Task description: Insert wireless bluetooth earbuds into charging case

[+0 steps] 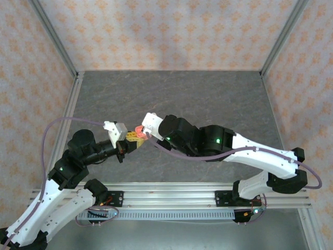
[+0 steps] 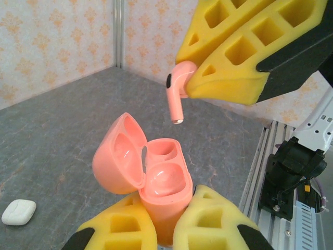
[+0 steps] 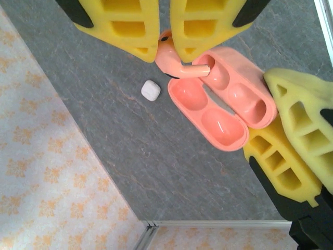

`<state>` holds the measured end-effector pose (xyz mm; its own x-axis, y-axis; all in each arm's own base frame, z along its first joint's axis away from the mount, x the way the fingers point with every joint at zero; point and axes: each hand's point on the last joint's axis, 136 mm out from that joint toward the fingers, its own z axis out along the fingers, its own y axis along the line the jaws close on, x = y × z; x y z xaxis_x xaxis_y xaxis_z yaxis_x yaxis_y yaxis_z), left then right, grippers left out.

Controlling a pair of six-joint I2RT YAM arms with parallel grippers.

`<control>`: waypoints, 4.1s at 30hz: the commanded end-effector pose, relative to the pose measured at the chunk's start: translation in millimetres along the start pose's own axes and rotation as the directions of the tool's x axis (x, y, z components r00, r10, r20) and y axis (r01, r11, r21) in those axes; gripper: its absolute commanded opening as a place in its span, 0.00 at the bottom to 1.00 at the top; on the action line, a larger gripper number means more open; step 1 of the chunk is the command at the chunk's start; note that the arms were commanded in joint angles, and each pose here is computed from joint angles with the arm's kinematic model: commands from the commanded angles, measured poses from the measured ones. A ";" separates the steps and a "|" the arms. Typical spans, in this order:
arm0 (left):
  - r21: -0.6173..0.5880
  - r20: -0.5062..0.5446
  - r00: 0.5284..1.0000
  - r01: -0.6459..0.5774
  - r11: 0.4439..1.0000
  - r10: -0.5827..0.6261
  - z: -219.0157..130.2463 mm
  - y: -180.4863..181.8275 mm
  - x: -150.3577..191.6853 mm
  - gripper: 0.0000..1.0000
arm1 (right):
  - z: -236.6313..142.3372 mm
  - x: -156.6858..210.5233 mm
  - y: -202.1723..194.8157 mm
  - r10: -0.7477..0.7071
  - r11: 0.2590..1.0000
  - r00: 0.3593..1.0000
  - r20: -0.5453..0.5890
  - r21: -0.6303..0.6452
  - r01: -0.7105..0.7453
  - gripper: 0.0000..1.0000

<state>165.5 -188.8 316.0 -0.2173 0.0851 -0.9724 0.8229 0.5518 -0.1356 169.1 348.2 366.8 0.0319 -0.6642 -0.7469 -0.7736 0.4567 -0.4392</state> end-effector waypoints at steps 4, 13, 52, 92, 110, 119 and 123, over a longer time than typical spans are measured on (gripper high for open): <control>0.033 0.044 0.999 -0.011 0.999 0.009 -1.2 -6.5 -8.8 0.00 | 7.1 -11.5 11.1 -0.066 0.998 0.997 0.028 0.003 0.066 0.10; 0.048 0.057 0.998 -0.009 0.999 0.006 -0.8 -8.9 -16.1 0.00 | 14.5 -14.7 28.8 -0.125 0.991 0.992 0.031 -0.037 0.126 0.10; 0.052 0.052 0.999 -0.015 0.999 0.012 2.6 -8.4 -23.8 0.00 | 8.8 -3.8 62.9 -0.174 0.956 0.984 0.020 -0.238 0.174 0.20; 0.051 0.060 0.998 -0.013 0.999 0.010 0.0 -9.6 -26.3 0.00 | 9.8 8.1 39.9 0.093 0.954 0.995 -0.029 -0.283 -0.097 0.34; 0.033 0.055 0.998 0.001 0.999 -0.003 1.0 -5.9 -27.2 0.00 | -19.7 -8.8 16.9 0.360 0.881 0.933 0.021 -0.338 -0.332 0.39; 0.034 0.056 0.998 0.012 0.999 -0.014 1.3 -6.0 -28.1 0.00 | -27.6 -28.4 16.5 0.567 0.707 0.823 -0.017 -0.503 -0.497 0.30; 0.031 0.059 0.998 0.014 0.999 -0.016 1.1 -5.5 -28.6 0.00 | -26.4 -36.4 28.4 0.596 0.640 0.801 -0.060 -0.567 -0.518 0.25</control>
<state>165.9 -196.9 323.1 -0.2399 0.0716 -0.9682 0.8387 0.5176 -0.1695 141.1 357.9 384.6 -0.4177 -0.3334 -0.8452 -0.8811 0.3756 0.2873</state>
